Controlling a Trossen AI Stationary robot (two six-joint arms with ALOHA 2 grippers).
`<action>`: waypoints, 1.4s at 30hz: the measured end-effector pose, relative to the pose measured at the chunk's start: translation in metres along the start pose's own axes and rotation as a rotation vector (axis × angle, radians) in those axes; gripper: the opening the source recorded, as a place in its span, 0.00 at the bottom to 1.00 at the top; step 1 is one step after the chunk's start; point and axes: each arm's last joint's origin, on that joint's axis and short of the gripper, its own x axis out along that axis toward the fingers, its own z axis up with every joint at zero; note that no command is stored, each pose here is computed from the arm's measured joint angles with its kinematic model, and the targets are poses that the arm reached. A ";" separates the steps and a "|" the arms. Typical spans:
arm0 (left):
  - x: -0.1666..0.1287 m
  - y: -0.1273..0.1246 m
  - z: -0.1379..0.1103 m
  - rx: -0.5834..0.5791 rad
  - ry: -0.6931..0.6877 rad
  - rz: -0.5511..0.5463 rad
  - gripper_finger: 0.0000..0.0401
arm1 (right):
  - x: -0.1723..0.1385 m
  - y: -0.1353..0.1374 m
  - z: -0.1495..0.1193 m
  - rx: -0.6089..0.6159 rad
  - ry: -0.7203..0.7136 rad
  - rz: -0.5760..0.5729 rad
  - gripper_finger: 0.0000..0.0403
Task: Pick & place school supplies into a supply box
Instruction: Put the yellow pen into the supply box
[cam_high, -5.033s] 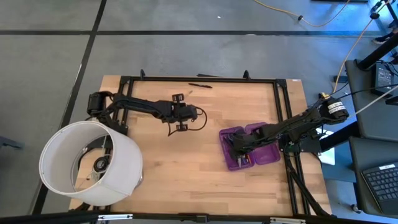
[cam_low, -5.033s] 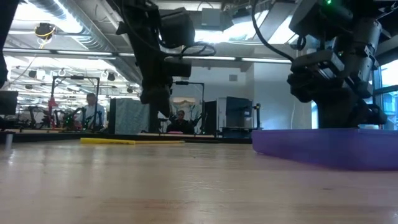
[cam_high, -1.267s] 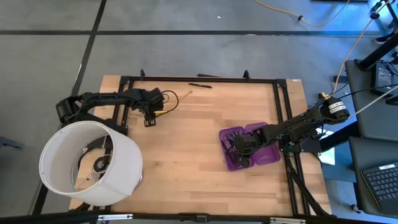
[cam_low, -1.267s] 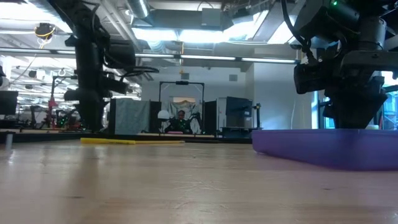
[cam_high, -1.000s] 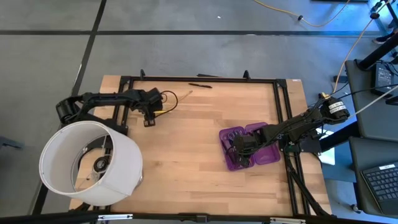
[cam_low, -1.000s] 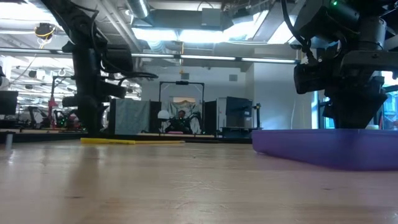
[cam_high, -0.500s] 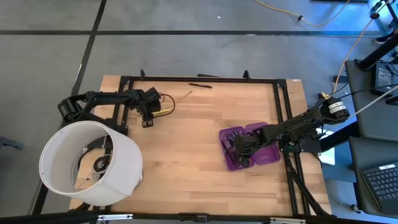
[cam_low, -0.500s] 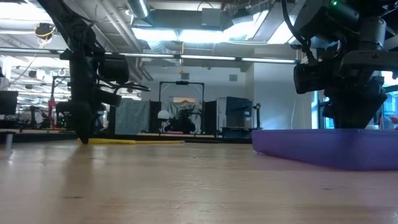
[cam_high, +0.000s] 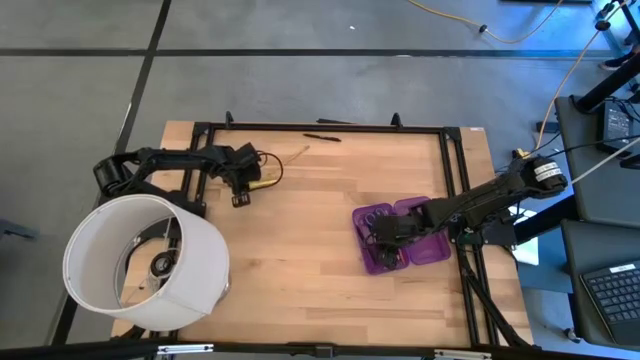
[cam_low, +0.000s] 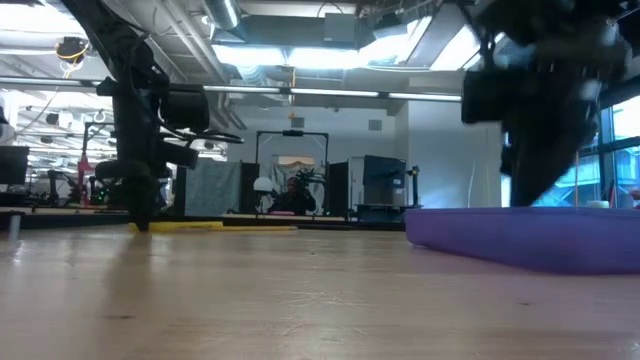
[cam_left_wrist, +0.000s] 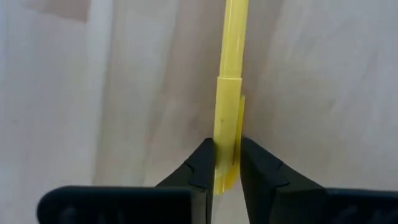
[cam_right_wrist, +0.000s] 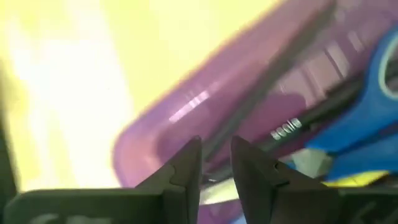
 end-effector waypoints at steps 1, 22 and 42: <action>-0.001 -0.001 0.002 -0.012 -0.009 -0.015 0.11 | -0.004 0.003 0.001 -0.012 -0.026 0.021 0.22; -0.042 -0.076 0.082 0.216 -0.799 -0.410 0.11 | -0.051 0.038 0.020 -0.545 -0.558 0.065 0.22; -0.069 -0.125 0.091 0.449 -1.077 -0.468 0.12 | -0.067 0.047 0.050 -0.626 -0.937 0.052 0.30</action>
